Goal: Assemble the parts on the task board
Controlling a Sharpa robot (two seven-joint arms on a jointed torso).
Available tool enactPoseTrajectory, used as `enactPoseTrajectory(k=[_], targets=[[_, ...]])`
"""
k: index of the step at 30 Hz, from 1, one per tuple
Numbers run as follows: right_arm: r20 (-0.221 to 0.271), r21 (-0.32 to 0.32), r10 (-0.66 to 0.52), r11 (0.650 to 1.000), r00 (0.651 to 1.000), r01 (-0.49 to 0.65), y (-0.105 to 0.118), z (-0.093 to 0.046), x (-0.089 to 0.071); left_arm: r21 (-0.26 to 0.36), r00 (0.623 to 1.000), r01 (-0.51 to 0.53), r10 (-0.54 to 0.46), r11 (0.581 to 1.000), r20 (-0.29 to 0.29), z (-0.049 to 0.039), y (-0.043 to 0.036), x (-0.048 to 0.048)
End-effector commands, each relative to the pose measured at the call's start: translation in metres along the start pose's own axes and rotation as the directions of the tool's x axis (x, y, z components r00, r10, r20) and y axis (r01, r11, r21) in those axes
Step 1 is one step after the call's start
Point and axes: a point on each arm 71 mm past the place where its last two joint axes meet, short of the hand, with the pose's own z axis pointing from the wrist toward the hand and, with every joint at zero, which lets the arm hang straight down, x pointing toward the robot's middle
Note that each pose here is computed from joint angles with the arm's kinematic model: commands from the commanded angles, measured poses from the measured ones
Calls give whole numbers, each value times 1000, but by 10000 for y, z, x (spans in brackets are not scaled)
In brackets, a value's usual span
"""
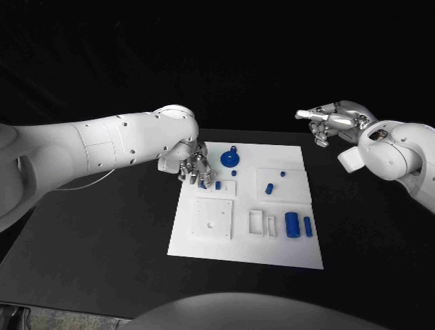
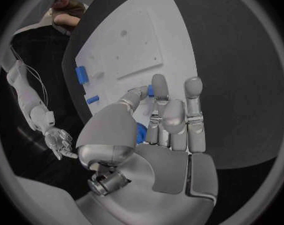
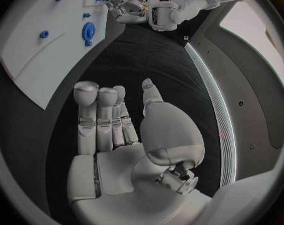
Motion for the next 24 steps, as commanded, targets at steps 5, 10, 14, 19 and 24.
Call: enactPoseTrajectory(k=[5,10,14,19,24], targets=[[-19,-8,-5,1000,1000,5,11,4,25,-16,1000,-22,22,1000,3,20,-19,22],[-20,-9,-5,1000,1000,5,13,5,28,-24,999,-32,32,999,1,46,-32,40],[-19,-8,-5,1000,1000,5,12,3,25,-29,999,-38,38,999,-5,64,-34,57],[-19,-9,-5,1000,1000,5,12,2,24,-33,999,-43,43,999,-7,77,-40,72],[-19,-9,-5,1000,1000,5,13,2,25,-34,999,-47,46,998,-8,91,-57,89]])
